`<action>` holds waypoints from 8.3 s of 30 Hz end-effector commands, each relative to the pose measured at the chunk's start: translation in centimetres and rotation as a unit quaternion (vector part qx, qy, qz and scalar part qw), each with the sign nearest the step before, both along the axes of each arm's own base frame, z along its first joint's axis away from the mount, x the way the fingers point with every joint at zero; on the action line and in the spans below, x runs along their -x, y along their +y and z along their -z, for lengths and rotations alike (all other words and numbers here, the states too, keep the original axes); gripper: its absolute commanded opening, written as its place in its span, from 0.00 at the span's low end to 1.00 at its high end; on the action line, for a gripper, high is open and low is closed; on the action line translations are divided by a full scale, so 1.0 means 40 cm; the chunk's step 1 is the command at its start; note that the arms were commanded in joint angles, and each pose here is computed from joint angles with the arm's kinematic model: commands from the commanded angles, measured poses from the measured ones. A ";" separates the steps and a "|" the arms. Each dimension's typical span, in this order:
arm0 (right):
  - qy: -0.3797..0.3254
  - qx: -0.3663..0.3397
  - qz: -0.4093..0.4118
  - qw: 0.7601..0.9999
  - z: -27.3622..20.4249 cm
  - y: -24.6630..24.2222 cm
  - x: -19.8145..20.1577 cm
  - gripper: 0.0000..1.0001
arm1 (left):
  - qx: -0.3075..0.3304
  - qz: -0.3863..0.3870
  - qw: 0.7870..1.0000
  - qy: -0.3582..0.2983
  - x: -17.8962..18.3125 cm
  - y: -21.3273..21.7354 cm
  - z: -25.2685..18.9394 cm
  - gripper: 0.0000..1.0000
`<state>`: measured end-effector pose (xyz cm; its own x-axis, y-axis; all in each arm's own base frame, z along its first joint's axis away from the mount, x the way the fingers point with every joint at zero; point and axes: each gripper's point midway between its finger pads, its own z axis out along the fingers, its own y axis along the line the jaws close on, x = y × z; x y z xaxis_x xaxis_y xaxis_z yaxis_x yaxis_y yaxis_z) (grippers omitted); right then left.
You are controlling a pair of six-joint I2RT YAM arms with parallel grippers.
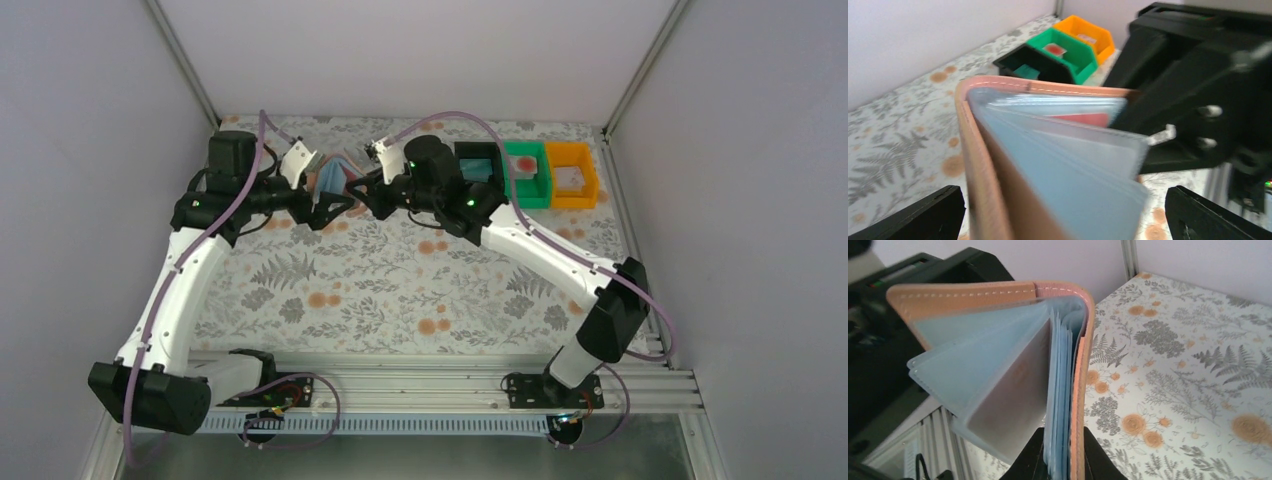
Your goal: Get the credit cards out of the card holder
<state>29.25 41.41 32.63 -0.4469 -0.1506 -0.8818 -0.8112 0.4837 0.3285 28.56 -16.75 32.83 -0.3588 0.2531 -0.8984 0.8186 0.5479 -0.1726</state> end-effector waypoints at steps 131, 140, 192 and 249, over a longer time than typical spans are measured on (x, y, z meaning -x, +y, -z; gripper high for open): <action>-0.131 -0.087 -0.200 0.967 -0.130 -0.176 0.259 0.04 | 0.099 0.209 0.971 -0.065 0.247 -0.037 -0.149 0.02; -0.126 -0.086 -0.203 0.967 -0.124 -0.199 0.254 0.04 | 0.102 0.207 0.971 -0.064 0.242 -0.034 -0.146 0.02; 0.103 0.000 0.160 0.982 0.096 -0.700 -0.177 0.04 | 0.160 -0.048 0.951 0.262 -0.039 0.046 0.335 0.02; -0.001 0.088 -0.093 0.992 0.008 -0.263 0.049 0.04 | 0.021 -0.049 0.999 0.012 -0.070 0.202 0.010 0.86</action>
<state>29.36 27.95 32.28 -0.4928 -0.2830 -0.8228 -0.8192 0.4696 0.3291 36.52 -3.21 27.01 -0.5846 -0.0636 -0.8088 0.4094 0.8376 -0.3618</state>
